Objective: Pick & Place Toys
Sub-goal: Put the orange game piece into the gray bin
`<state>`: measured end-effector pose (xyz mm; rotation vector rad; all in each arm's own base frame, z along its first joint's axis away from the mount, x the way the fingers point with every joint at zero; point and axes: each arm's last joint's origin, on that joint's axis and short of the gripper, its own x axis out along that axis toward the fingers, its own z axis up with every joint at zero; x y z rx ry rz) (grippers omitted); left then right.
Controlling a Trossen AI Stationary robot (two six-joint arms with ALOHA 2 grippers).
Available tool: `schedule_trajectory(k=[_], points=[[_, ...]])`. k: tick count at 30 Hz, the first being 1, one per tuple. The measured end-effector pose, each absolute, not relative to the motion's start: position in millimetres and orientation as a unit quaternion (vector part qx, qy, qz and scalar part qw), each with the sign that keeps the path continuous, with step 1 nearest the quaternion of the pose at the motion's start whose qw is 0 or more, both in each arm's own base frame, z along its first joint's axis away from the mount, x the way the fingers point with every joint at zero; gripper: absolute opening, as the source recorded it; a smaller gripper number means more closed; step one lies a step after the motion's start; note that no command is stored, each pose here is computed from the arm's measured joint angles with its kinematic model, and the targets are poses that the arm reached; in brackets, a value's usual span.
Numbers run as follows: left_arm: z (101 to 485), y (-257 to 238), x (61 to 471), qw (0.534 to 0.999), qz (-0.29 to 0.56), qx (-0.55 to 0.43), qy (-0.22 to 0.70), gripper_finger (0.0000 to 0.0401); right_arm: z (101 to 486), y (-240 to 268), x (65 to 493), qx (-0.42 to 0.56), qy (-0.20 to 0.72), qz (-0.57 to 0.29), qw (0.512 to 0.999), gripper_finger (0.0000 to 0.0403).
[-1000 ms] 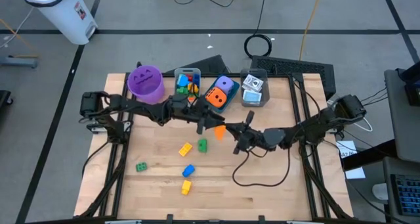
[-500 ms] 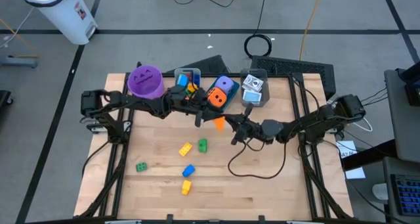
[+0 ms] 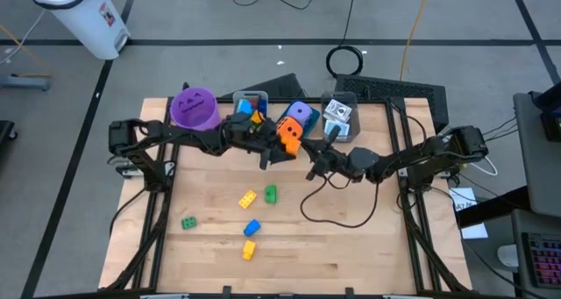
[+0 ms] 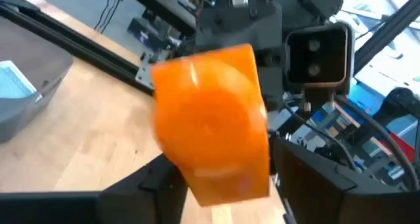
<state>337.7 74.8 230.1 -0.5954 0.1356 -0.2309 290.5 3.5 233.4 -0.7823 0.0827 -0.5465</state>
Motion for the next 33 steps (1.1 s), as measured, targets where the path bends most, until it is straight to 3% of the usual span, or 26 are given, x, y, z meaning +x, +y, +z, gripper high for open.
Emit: schedule_trajectory(k=[5,10,26,33], points=[[229,79,337,0.95,-0.105,-0.288,0.067,0.0257,233,-2,291,-0.378,0.043,-0.267,0.885,0.0],[229,84,336,0.95,-0.097,-0.289,0.065,0.0267,231,-4,292,-0.384,0.042,-0.245,0.889,0.0],[230,87,335,0.951,-0.089,-0.288,0.063,0.016,232,-5,292,-0.372,0.035,-0.248,0.894,0.002],[230,87,335,0.956,-0.089,-0.273,0.061,0.015,235,-5,290,-0.372,0.035,-0.25,0.893,0.0044]])
